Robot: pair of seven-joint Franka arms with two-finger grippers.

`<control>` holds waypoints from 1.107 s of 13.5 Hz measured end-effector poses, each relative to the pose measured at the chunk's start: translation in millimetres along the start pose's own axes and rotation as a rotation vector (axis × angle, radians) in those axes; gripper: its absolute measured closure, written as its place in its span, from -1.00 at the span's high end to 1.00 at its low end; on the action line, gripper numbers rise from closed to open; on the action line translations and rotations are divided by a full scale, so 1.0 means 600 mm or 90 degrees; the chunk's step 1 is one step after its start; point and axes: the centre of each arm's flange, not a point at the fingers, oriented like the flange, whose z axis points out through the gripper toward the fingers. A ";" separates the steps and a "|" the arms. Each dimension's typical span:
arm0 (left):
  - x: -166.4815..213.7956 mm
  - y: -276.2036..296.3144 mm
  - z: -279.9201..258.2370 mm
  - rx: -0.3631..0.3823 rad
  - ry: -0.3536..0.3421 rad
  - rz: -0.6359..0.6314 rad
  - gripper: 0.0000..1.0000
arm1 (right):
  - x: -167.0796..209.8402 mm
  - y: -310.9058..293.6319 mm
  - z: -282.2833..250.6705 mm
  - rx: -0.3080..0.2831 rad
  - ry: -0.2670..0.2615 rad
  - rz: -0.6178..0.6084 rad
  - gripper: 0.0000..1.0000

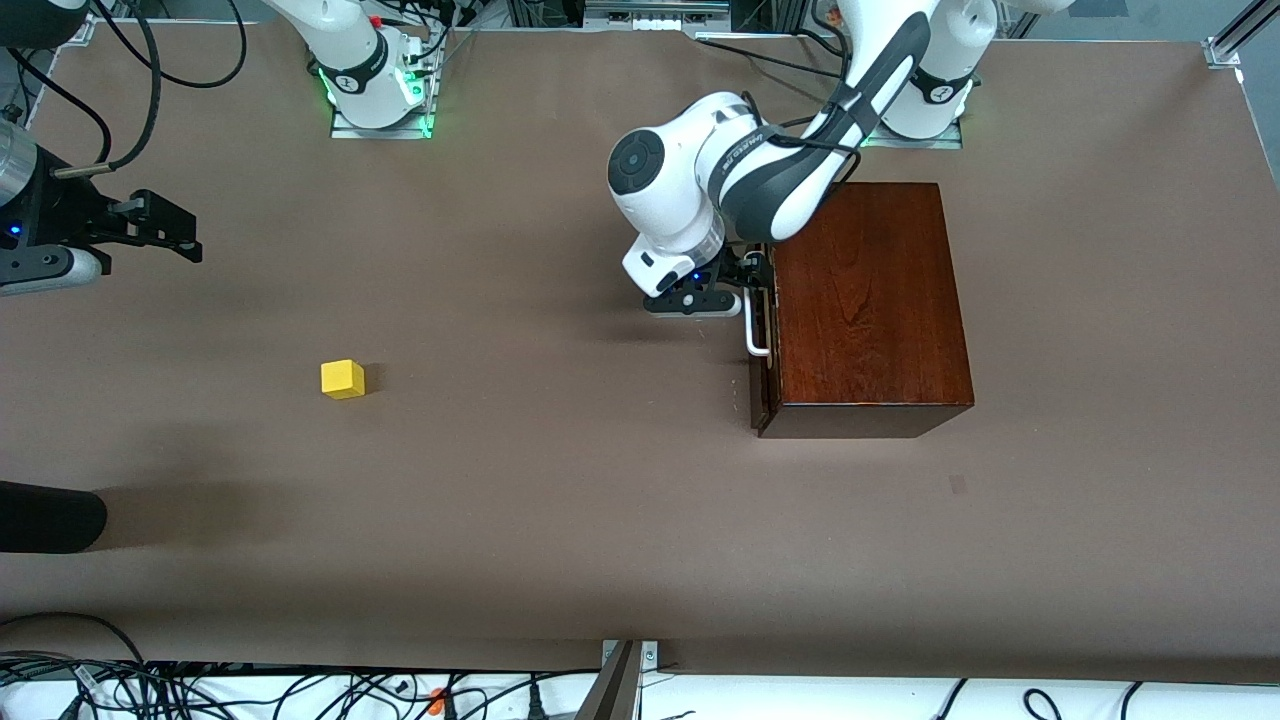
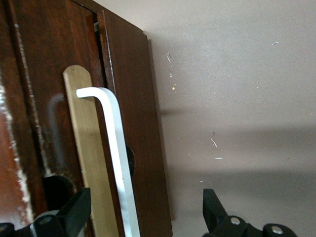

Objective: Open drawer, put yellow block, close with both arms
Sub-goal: 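Pull the drawer open with the left gripper while the right gripper reaches the cube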

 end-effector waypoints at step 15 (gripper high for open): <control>0.016 0.018 0.046 -0.015 -0.004 0.002 1.00 | -0.001 0.007 0.000 0.000 0.000 0.005 1.00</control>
